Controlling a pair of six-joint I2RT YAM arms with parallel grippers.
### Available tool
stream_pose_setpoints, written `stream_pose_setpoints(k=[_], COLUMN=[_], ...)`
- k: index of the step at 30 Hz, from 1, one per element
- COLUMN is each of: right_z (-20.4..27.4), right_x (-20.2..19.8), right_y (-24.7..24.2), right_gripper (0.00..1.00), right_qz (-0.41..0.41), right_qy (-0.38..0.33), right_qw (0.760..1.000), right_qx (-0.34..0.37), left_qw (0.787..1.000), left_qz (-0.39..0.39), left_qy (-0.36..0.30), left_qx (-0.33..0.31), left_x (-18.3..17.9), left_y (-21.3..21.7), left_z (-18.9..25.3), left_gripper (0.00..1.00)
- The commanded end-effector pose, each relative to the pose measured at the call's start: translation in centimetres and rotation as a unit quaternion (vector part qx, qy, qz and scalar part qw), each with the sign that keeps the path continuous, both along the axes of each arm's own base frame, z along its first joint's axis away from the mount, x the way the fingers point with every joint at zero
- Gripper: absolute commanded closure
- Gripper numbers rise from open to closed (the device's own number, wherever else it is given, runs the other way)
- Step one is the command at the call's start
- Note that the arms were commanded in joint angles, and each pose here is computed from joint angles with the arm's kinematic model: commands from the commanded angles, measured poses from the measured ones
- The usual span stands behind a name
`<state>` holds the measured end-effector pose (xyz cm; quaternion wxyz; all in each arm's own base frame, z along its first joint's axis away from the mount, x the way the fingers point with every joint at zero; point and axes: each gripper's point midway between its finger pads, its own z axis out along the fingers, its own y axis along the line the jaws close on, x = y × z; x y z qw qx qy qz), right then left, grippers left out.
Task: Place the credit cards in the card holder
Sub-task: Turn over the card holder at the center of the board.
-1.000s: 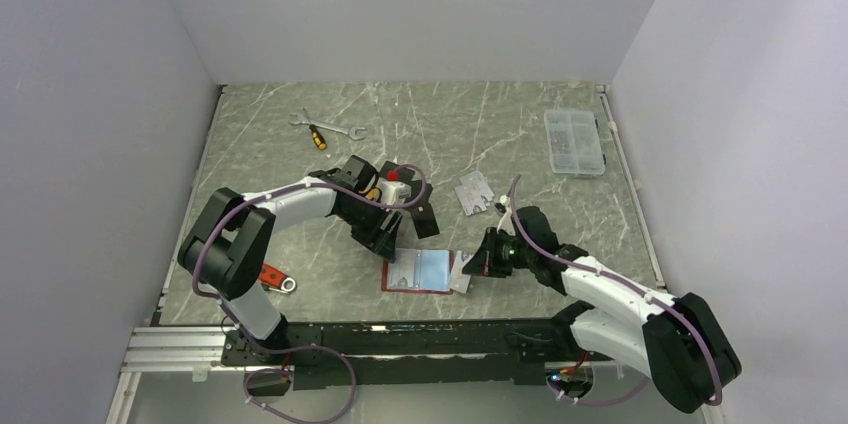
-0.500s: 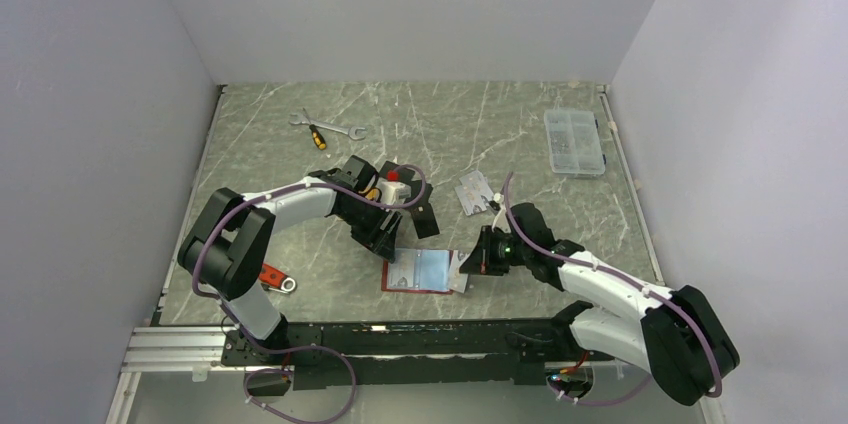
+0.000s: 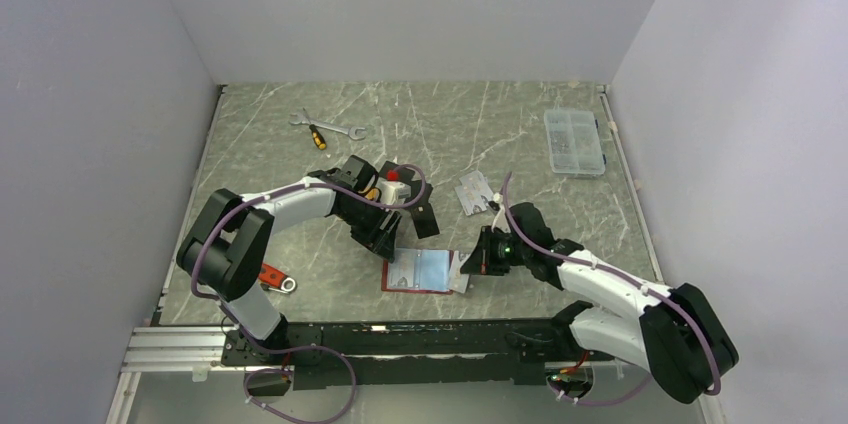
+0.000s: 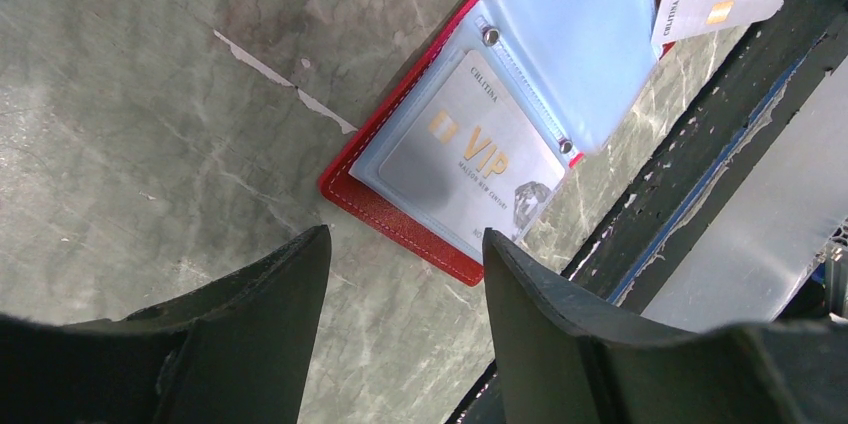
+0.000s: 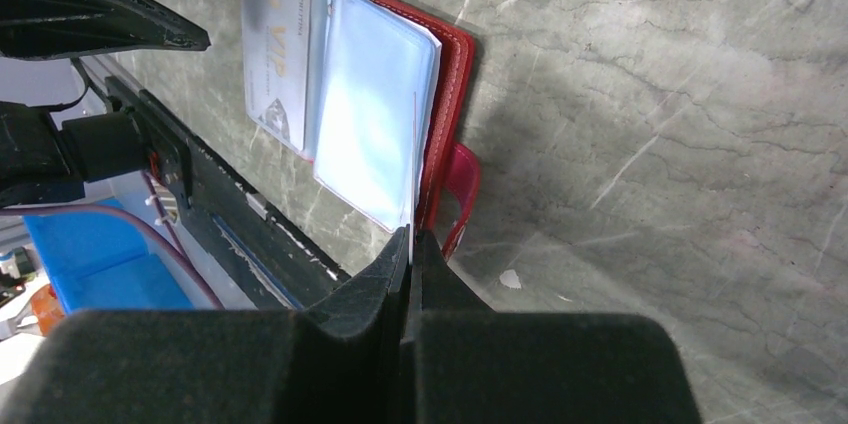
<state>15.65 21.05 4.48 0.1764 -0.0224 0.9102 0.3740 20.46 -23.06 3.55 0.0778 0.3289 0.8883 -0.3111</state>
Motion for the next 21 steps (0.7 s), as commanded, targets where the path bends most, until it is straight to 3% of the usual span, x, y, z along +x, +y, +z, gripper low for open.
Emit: stream_pose_setpoints(k=[1, 21], right_z=[0.5, -1.2], right_x=[0.9, 1.6], right_y=[0.8, 3.3], right_gripper=[1.0, 1.0], right_qz=[0.004, -0.001], right_qy=[-0.021, -0.004], right_qw=[1.0, 1.0], right_qx=[0.005, 0.017], left_qw=[1.0, 0.998], left_qz=[-0.007, -0.023], left_qy=[-0.019, -0.02], left_qx=[-0.022, -0.046], left_x=[0.4, -0.1], left_y=[-0.7, -1.1], left_z=[1.8, 3.0], left_gripper=[0.37, 0.38])
